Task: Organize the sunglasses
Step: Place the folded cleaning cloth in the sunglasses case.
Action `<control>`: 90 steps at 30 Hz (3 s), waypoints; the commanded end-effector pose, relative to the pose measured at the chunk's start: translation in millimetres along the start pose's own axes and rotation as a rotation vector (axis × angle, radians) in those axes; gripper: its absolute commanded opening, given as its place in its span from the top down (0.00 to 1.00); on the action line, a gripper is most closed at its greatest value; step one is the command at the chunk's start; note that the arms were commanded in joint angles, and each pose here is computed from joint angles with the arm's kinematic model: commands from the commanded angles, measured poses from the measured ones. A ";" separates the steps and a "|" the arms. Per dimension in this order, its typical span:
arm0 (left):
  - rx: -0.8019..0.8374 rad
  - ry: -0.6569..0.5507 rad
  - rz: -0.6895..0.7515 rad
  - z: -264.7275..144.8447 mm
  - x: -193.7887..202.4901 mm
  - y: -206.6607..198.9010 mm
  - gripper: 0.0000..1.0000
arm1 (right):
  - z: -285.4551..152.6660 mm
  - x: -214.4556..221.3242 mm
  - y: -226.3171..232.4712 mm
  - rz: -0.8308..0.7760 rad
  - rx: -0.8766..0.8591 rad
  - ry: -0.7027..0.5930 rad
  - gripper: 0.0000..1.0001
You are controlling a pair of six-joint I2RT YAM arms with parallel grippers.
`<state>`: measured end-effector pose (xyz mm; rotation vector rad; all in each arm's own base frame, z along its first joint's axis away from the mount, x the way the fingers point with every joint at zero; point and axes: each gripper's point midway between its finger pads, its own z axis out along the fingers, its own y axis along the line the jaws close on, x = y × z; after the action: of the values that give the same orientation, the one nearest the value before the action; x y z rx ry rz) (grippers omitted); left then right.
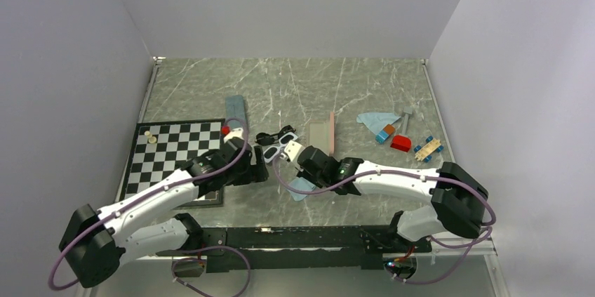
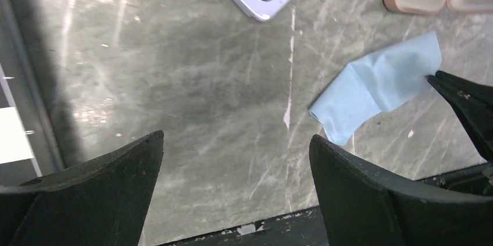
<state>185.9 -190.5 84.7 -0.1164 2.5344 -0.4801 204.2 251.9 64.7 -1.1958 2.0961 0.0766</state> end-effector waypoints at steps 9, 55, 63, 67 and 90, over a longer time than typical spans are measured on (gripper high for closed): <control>-0.067 -0.124 -0.045 -11.9 -27.4 34.1 0.01 | 0.3 -22.4 -32.7 -0.324 0.119 -0.001 1.00; -0.066 -0.113 -0.121 5.3 -46.3 67.5 0.01 | -2.0 -59.5 -91.4 -0.803 0.350 0.019 1.00; -0.070 -0.116 -0.127 4.2 -48.6 71.1 0.01 | 4.3 -65.4 -104.1 -0.838 0.389 0.041 1.00; -0.072 -0.119 -0.132 3.8 -49.7 73.2 0.01 | 7.7 -71.0 -104.6 -0.860 0.390 0.039 1.00; -0.087 -0.105 -0.154 9.1 -50.8 84.0 0.01 | 47.2 -63.1 -126.2 -0.818 0.402 0.096 1.00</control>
<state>230.1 -105.0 71.8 -0.3787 2.4723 -0.3961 332.6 232.9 88.6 -1.7845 1.4624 -0.7530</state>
